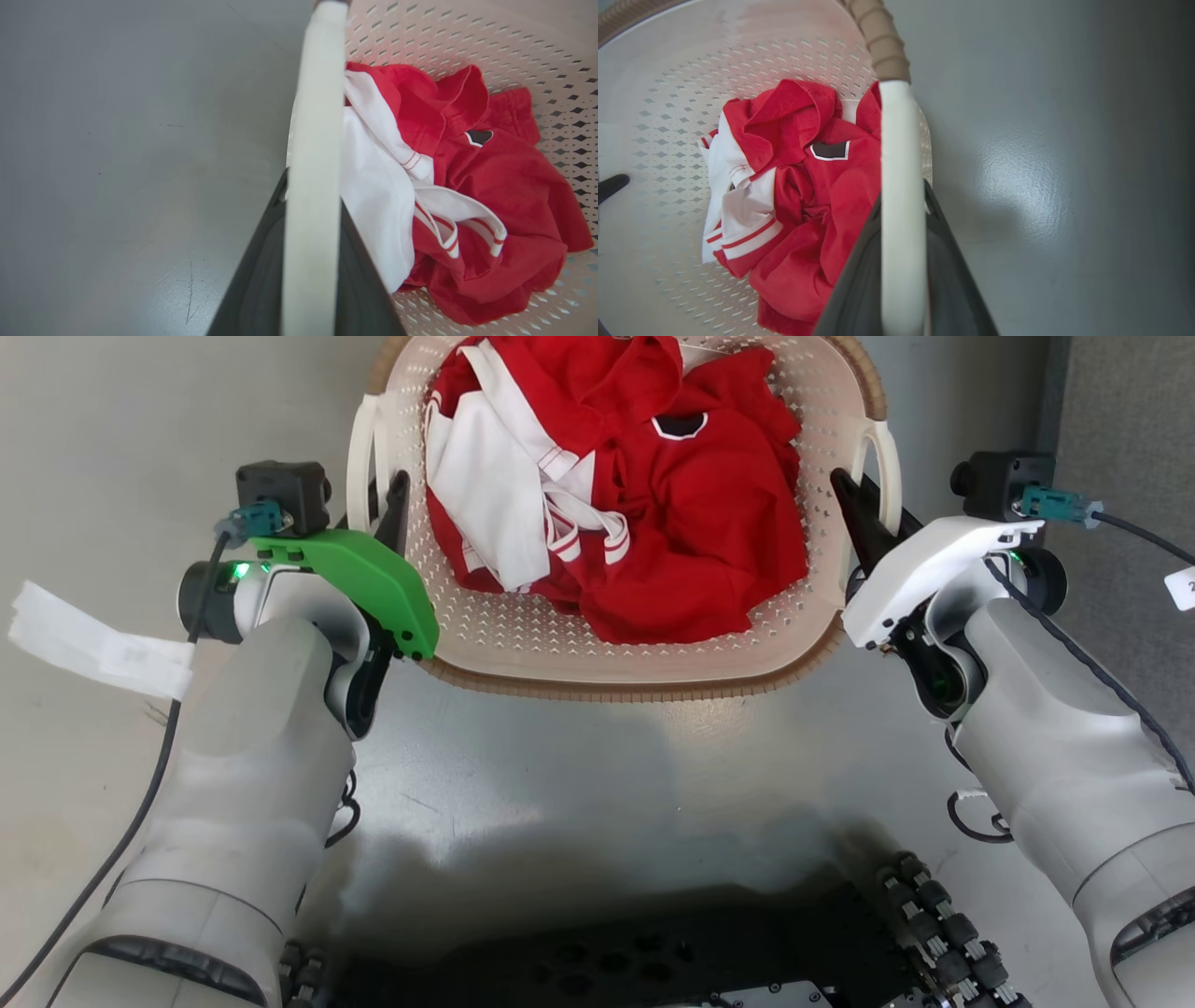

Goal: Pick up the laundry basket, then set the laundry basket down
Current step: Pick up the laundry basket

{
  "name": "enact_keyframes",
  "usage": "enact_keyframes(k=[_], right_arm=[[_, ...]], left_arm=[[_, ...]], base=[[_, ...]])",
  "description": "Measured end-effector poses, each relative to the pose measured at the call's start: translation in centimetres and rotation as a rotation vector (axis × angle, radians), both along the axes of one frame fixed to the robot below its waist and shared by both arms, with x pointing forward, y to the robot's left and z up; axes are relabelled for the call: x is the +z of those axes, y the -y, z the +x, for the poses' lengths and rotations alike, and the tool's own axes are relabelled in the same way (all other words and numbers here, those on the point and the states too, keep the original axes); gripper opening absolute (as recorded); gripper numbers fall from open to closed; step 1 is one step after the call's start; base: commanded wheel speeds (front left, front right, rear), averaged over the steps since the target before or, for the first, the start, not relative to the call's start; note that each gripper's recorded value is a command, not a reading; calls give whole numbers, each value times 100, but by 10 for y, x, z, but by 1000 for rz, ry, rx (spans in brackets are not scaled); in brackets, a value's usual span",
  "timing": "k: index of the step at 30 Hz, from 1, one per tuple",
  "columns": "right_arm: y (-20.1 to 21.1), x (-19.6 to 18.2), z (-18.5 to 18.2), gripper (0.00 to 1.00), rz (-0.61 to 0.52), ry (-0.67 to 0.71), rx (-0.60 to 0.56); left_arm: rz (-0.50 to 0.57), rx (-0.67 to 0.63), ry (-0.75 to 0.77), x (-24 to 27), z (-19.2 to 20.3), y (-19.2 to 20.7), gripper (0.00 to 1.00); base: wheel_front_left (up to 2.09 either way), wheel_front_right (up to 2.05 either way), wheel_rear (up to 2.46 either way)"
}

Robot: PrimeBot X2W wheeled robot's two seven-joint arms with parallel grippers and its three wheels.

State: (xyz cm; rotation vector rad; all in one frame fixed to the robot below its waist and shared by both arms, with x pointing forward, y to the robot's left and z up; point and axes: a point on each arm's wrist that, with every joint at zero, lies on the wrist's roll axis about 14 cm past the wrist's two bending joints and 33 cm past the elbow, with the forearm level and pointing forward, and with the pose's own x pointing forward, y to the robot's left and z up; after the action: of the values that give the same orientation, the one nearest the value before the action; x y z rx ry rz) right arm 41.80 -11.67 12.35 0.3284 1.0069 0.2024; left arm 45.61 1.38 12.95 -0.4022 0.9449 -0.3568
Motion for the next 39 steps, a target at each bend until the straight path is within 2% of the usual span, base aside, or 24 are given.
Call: enact_keyframes(k=[11, 28, 39], right_arm=[[0, 23, 7, 0, -1, 39, 7], [-8, 75, -8, 0, 5, 47, 49], [-18, 109, -24, 0, 20, -2, 92]], left_arm=[[-5, -7, 17, 23, 1, 2, 0], [-6, 7, -48, 69, -34, -6, 0], [0, -2, -103, 100, -60, -11, 0]], base=[[0, 0, 0], [0, 0, 0], [0, 0, 0]])
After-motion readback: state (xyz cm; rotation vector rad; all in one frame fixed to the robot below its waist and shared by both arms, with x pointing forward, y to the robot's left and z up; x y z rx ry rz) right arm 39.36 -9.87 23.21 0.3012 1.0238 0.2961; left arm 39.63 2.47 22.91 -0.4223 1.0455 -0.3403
